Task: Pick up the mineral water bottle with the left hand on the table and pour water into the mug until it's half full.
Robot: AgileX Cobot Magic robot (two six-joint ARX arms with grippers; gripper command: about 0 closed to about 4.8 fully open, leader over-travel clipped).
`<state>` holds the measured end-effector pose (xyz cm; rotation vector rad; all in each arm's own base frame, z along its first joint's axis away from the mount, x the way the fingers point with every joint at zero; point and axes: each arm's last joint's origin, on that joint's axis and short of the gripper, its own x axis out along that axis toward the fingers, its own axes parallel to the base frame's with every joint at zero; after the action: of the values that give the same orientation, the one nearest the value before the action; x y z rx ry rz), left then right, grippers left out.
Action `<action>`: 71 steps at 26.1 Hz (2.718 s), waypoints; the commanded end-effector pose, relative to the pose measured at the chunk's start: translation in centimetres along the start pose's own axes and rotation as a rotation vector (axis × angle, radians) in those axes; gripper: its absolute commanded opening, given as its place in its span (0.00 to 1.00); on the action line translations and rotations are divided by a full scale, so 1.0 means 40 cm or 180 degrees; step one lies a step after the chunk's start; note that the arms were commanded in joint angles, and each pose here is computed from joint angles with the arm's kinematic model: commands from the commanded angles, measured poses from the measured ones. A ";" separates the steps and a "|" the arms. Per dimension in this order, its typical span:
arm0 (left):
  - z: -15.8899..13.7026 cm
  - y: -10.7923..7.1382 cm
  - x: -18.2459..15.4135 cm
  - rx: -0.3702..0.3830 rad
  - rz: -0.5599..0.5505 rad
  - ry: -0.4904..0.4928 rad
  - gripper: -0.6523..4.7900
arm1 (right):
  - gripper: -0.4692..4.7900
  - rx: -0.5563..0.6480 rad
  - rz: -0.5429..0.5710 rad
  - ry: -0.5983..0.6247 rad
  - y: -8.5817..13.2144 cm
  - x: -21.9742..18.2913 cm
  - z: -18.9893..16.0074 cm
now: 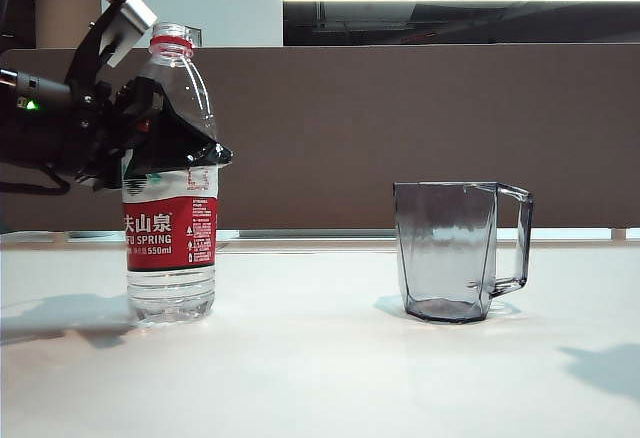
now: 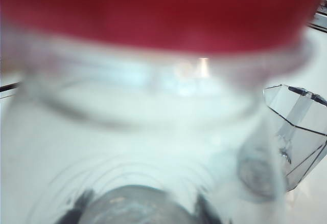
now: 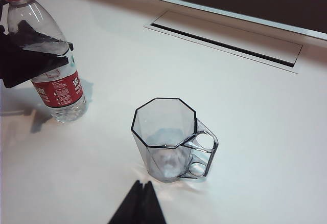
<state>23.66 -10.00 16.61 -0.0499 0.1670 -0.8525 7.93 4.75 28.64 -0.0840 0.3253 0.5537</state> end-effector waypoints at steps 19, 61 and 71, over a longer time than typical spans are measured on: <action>0.043 -0.014 0.052 -0.0084 0.0242 0.0112 0.51 | 0.09 -0.0012 0.0007 -0.0081 0.000 -0.004 0.010; 0.159 -0.200 0.305 0.1565 0.0453 0.0712 0.51 | 0.09 -0.0011 0.0005 -0.0063 0.000 -0.004 0.008; 0.102 -0.241 0.329 0.2288 0.0582 0.1069 0.51 | 0.09 -0.0011 0.0005 -0.0062 0.000 -0.004 0.008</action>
<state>25.51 -26.07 19.19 0.7706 0.2227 -0.7187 7.91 4.74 28.58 -0.0858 0.3321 0.5535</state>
